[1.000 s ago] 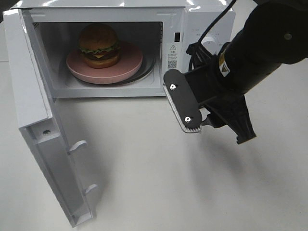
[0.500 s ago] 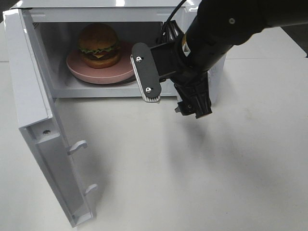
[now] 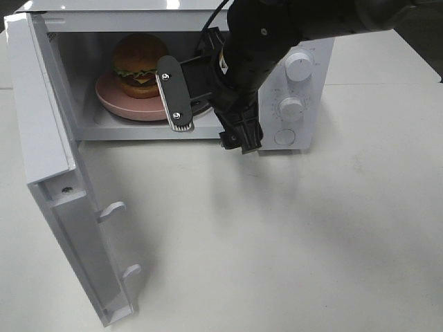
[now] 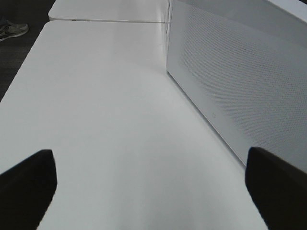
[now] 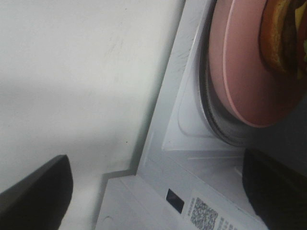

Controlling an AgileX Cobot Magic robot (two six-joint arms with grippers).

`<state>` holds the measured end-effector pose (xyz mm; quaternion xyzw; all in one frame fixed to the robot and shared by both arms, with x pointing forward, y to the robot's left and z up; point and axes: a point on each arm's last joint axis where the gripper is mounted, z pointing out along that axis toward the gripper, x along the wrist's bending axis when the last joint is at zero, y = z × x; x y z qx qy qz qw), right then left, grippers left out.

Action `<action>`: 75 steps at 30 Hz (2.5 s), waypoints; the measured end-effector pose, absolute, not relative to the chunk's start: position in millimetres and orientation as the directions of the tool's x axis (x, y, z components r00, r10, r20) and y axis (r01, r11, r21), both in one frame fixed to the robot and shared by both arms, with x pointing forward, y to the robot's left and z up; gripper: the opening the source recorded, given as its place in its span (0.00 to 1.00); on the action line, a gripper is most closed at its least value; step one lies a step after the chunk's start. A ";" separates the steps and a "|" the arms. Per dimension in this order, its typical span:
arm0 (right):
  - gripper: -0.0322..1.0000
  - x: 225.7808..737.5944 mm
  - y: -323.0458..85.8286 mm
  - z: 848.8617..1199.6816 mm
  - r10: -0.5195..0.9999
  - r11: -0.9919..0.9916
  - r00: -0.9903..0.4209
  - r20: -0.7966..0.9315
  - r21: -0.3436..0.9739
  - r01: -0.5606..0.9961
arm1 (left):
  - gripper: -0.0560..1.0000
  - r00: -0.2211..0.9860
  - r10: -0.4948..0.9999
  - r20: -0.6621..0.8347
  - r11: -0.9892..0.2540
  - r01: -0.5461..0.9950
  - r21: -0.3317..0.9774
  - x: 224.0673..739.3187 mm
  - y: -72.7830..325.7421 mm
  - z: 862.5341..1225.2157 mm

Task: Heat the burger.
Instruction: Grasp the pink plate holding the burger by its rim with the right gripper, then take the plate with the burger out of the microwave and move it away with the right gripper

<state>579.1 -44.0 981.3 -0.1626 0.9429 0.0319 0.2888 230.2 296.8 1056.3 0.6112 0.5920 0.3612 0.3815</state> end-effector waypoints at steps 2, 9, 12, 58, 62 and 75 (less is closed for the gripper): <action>0.92 584.7 -39.4 980.8 -0.285 0.945 -0.776 -0.563 -0.030 -0.325 | 0.99 0.038 0.999 -0.010 -0.008 0.448 0.894 230.2 296.8 1056.3; 0.91 597.2 -25.2 973.1 -0.281 0.944 -0.771 -0.572 -0.021 -0.329 | 0.99 0.038 0.999 -0.010 -0.008 0.448 0.894 230.2 296.8 1056.3; 0.90 602.7 -13.5 962.4 -0.286 0.941 -0.773 -0.567 -0.017 -0.337 | 0.99 0.038 0.999 -0.010 -0.008 0.448 0.894 230.2 296.8 1056.3; 0.47 671.7 12.9 898.7 -0.149 0.970 -0.798 -0.584 0.070 -0.233 | 0.99 0.038 0.999 -0.010 -0.008 0.448 0.894 230.2 296.8 1056.3; 0.31 668.5 14.1 898.1 -0.152 0.972 -0.809 -0.567 0.065 -0.228 | 0.99 0.038 0.999 -0.010 -0.008 0.448 0.894 230.2 296.8 1056.3; 0.14 663.6 22.3 900.4 -0.238 0.954 -0.774 -0.586 0.006 -0.298 | 0.99 0.038 0.999 -0.010 -0.008 0.448 0.894 230.2 296.8 1056.3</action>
